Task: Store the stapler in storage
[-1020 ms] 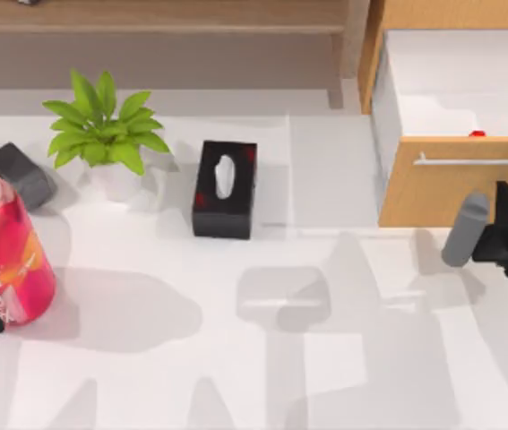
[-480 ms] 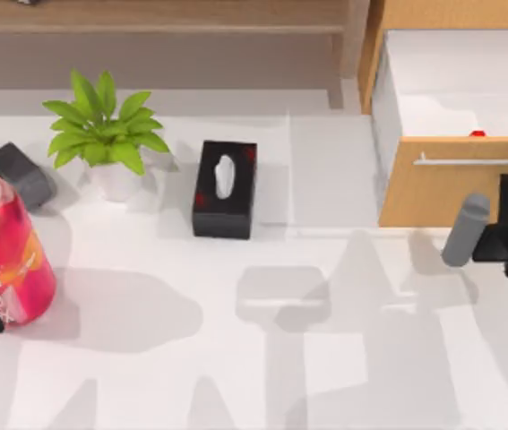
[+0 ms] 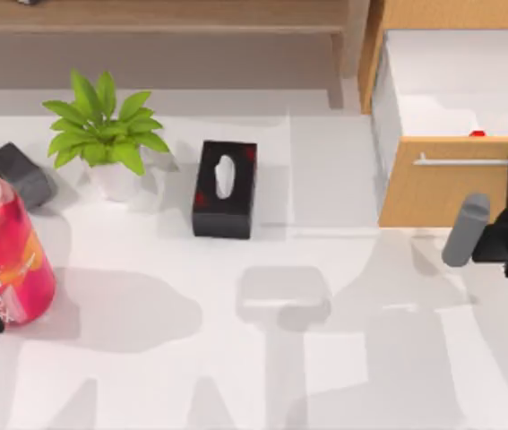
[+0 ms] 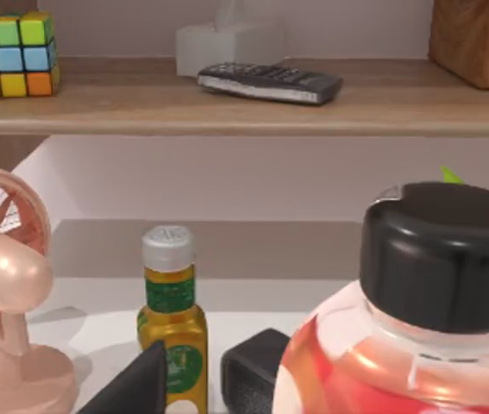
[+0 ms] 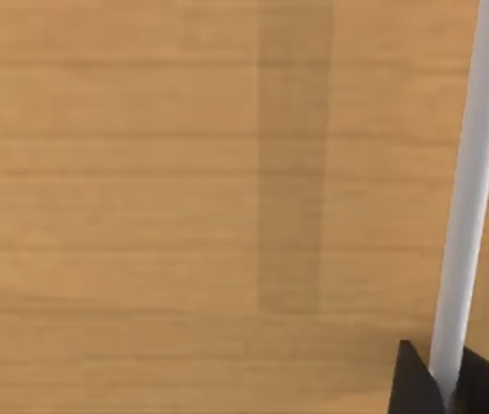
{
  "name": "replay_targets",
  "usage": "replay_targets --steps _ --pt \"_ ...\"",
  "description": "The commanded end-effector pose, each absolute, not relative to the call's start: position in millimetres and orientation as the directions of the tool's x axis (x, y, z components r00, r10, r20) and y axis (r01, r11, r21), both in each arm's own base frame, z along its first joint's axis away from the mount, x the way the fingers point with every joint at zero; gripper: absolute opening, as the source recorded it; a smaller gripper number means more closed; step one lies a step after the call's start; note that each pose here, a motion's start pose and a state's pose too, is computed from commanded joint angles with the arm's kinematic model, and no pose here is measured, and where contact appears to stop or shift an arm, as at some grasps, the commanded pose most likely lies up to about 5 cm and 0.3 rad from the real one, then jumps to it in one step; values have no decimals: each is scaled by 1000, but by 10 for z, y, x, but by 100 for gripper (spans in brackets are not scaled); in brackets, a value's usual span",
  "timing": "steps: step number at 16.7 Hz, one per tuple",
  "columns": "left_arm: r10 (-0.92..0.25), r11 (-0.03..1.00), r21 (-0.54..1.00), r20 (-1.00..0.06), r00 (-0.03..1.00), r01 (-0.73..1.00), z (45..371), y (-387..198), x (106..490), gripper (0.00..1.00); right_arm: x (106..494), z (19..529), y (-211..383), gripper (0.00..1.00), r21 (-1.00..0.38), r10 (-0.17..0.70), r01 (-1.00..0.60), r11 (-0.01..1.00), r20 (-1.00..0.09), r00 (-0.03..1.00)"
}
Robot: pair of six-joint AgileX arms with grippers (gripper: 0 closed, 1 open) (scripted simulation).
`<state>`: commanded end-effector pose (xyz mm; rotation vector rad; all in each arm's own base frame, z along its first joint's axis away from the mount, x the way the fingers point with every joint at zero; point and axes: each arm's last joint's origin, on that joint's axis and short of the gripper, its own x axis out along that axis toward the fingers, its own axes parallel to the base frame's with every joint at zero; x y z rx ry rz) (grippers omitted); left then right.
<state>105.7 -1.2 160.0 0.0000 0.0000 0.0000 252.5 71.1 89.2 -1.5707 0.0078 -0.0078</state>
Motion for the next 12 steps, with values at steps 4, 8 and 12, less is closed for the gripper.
replay_targets --steps 4,8,12 --pt "0 1000 0 0 1000 0 1600 -12 1057 100 2525 892 711 0 -1000 -10 0 0 0 1000" --pt "0 1000 0 0 1000 0 1600 -12 1057 100 2521 882 713 0 -1000 -9 -6 1 -6 1000" --pt "0 1000 0 0 1000 0 1600 -12 1057 100 2693 865 714 0 -1000 -13 -11 -4 -11 1000"
